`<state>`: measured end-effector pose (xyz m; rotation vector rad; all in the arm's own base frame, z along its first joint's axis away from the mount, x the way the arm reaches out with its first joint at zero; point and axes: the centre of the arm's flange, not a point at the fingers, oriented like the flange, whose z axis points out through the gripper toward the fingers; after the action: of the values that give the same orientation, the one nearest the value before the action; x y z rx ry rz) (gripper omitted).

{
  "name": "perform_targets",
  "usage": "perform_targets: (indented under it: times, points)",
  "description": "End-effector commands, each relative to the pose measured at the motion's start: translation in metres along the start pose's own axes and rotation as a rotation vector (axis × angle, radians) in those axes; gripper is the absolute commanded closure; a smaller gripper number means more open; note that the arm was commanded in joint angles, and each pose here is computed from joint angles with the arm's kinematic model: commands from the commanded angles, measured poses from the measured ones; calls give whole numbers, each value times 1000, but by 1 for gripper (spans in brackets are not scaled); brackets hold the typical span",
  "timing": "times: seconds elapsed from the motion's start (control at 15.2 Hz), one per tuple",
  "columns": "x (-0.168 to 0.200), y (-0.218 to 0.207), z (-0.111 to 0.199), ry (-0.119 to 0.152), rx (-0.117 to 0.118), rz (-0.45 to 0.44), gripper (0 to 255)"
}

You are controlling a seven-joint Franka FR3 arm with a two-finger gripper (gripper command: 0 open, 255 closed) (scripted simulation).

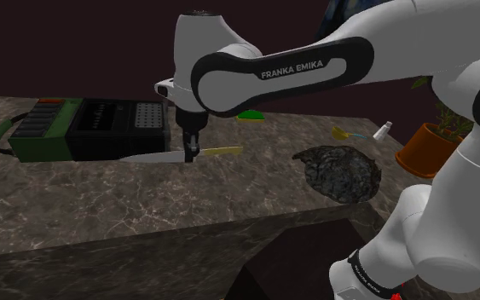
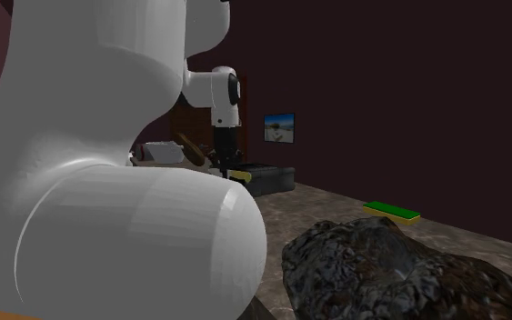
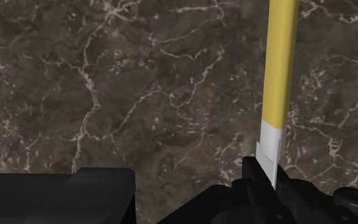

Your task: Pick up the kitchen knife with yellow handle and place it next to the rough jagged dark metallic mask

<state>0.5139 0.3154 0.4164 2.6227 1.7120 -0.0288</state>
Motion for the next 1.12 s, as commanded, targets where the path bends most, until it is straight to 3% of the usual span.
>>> perform_targets:
  times: [0.0,1.06]
  points:
    - [0,-1,-10,0,0,0,255]
    - [-2,-1,-95,0,0,0,255]
